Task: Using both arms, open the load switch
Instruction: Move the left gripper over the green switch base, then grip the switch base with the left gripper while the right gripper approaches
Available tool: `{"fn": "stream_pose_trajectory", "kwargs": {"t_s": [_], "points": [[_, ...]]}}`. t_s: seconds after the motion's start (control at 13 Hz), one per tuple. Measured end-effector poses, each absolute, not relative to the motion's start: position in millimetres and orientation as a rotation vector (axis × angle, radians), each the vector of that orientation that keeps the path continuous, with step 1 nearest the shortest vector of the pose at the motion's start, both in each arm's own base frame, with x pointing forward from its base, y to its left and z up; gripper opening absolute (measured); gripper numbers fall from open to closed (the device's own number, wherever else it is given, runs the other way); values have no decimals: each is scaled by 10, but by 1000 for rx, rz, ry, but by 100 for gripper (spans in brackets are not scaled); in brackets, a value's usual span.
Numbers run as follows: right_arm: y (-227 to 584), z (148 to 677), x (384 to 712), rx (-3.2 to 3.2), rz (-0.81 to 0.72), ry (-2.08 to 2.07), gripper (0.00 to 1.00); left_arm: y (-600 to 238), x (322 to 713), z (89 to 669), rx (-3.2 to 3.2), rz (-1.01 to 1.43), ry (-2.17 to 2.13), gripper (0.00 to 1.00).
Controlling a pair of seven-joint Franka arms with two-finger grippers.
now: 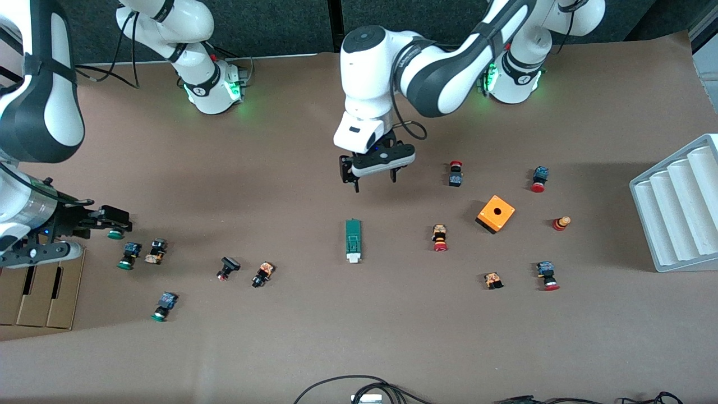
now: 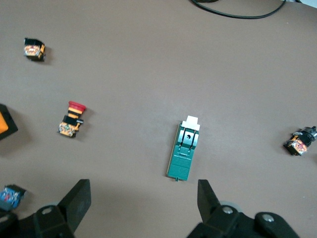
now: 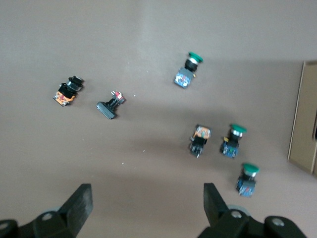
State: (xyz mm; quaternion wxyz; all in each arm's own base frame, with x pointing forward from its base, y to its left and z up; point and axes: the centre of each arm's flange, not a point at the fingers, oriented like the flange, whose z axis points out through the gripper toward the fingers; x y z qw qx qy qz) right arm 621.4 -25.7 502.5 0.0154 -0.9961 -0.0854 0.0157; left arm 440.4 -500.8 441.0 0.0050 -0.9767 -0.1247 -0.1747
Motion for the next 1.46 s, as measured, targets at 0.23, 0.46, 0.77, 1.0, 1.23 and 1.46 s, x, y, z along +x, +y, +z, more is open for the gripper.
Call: {"fn": "stream_pose_trajectory", "kwargs": {"t_s": [0.23, 0.46, 0.77, 1.0, 1.23, 1.46], "points": [[-244, 4857, 6314, -3052, 26, -472, 99, -5325, 4113, 4271, -3012, -787, -150, 96], [-167, 4708, 6375, -2944, 9, -525, 99, -5490, 4067, 3846, -2984, -934, -98, 96], [-8, 4626, 6539, -2866, -126, -731, 99, -5700, 3866, 2923, -2916, -1118, -118, 97], [494, 4569, 6600, -2828, -147, -874, 99, -5719, 3844, 2610, -2904, -1119, -75, 96], [806, 4436, 6683, -2760, -196, -1040, 99, -5755, 3747, 2291, -2891, -1211, -68, 96], [1005, 4193, 6723, -2615, -217, -1149, 99, -5753, 3645, 1850, -2879, -1294, -24, 96]]}}
